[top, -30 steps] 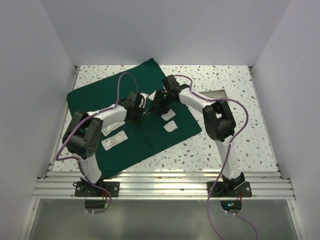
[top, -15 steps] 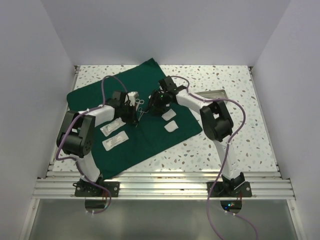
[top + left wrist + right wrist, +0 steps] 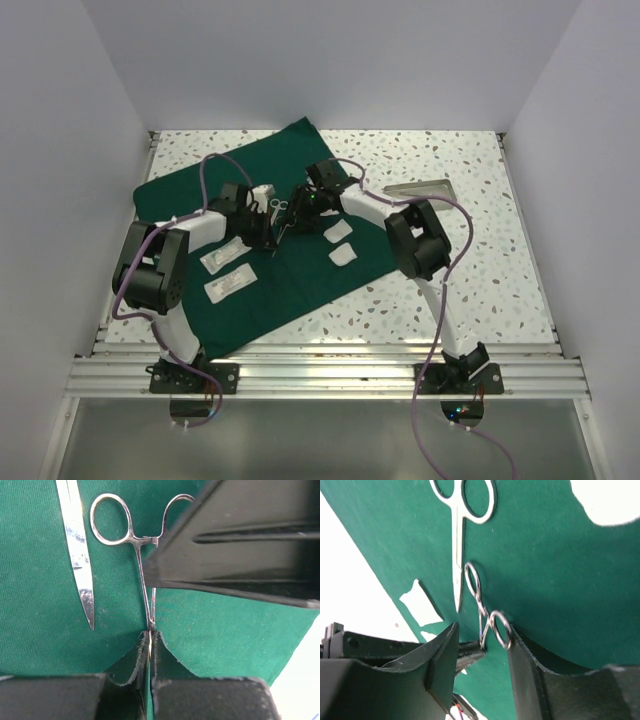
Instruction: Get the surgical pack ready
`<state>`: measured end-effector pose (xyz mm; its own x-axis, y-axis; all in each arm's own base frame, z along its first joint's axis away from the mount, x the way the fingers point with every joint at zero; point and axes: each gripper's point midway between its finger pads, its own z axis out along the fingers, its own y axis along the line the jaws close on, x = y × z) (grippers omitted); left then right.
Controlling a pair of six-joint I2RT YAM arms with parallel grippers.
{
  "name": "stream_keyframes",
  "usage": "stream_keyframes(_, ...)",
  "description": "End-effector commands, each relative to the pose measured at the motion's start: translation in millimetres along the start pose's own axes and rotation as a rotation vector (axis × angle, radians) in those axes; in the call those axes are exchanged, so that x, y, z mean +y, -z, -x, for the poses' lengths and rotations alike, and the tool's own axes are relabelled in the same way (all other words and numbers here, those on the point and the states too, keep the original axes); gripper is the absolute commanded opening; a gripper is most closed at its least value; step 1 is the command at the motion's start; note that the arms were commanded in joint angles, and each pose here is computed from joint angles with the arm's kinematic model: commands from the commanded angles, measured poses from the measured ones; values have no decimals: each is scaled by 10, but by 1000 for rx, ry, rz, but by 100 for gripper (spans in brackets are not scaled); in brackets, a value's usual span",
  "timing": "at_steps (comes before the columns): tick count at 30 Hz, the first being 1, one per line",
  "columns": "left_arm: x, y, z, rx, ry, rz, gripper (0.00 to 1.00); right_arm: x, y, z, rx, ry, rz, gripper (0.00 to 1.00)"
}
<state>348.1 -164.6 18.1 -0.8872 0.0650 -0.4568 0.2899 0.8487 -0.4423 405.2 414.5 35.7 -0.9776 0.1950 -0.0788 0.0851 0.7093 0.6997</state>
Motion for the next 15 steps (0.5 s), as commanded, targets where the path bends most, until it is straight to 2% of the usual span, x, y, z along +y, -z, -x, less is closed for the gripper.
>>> stream_keyframes(1,64,-35,-446,138,55,9,0,256,-44,88,-14,-1,77,45)
stream_keyframes(3,53,-27,-439,137,50,4,0,273,-108,77,-10,-5,85,41)
stream_keyframes(5,43,-11,-402,133,38,3,0,297,-125,90,-16,-12,85,32)
stream_keyframes(6,51,4,-380,129,33,9,0,317,-105,108,-22,-8,90,28)
stream_keyframes(7,48,29,-361,127,29,15,2,306,-96,101,-23,-8,86,18)
stream_keyframes(8,59,53,-315,117,21,26,17,342,-52,114,-38,3,87,13)
stream_keyframes(9,67,83,-271,104,21,30,24,352,-21,118,-42,3,88,2)
stream_keyframes(12,46,232,-53,43,-6,64,40,434,105,159,-68,11,111,0)
stream_keyframes(15,82,423,210,-33,-23,142,47,504,257,270,-117,18,122,0)
